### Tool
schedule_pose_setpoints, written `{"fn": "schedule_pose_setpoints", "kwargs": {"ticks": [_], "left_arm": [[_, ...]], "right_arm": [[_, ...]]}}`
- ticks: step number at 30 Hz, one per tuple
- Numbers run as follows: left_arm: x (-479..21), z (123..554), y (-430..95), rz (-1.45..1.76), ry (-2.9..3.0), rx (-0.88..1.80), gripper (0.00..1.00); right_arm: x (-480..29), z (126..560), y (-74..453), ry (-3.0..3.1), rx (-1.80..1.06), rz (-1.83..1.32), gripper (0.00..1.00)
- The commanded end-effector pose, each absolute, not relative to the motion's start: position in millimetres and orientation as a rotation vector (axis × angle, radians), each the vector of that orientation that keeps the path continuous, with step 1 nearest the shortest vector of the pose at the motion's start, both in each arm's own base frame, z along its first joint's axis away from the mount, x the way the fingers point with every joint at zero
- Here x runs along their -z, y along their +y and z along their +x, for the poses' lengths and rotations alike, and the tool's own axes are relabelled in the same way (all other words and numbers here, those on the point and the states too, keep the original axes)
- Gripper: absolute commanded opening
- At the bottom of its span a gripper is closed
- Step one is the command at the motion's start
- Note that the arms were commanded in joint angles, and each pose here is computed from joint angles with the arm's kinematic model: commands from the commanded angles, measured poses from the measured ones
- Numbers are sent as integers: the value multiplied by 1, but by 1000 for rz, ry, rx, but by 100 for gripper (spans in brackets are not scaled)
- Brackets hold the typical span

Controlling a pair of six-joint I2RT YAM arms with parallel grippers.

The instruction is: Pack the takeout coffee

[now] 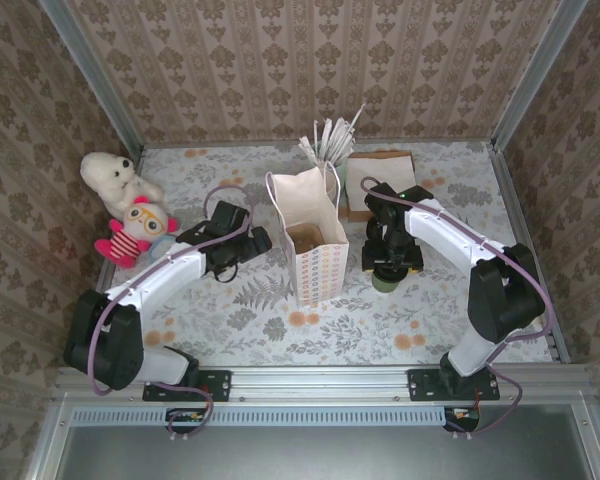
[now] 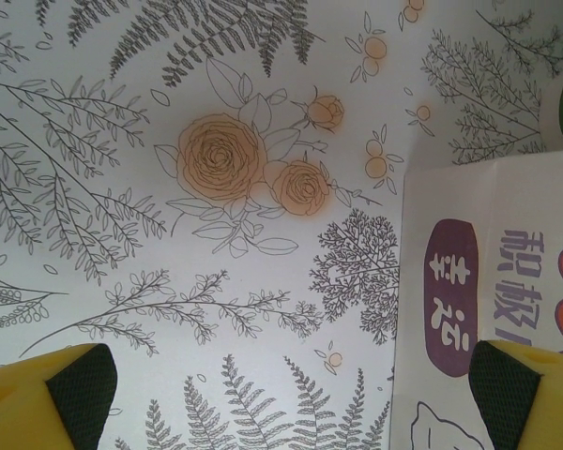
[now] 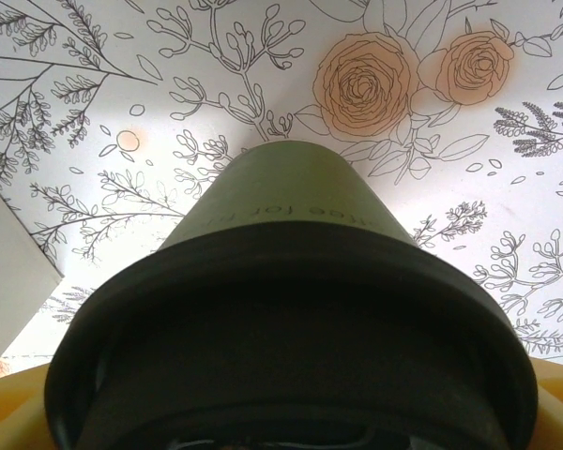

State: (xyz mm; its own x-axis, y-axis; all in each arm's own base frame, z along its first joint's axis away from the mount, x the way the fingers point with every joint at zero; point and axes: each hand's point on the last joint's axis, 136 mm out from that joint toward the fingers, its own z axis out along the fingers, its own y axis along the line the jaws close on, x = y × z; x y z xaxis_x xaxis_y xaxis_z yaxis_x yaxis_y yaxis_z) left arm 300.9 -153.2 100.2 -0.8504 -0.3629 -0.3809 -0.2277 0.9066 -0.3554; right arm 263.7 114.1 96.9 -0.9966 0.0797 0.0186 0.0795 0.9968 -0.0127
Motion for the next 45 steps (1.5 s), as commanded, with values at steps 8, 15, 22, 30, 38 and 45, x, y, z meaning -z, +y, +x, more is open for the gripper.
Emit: {"fn": "schedule_pose_setpoints", "kwargs": {"ticks": [8,15,22,30,38,45], "left_arm": [[-142,308,-138,-418,2507,407,100],[-176,317,-118,-468,2388,386,100],[-218,326,-103,-443,2280,303,100],[-270,331,-102,-311,2156,294,100],[-309,331,-131,-120,2103,455,100],[-349,325,-155,13,1991,605,100]], "right_arm": [[-123,246,101,-3107,-61,18,64],[-161,241,98,-3133,-59,61,61],[-204,238,96,-3195,-28,57,60],[-246,218,94,-3209,20,48,58],[-272,206,92,-3252,25,44,57],[-299,196,95,-3308,54,58,56]]}}
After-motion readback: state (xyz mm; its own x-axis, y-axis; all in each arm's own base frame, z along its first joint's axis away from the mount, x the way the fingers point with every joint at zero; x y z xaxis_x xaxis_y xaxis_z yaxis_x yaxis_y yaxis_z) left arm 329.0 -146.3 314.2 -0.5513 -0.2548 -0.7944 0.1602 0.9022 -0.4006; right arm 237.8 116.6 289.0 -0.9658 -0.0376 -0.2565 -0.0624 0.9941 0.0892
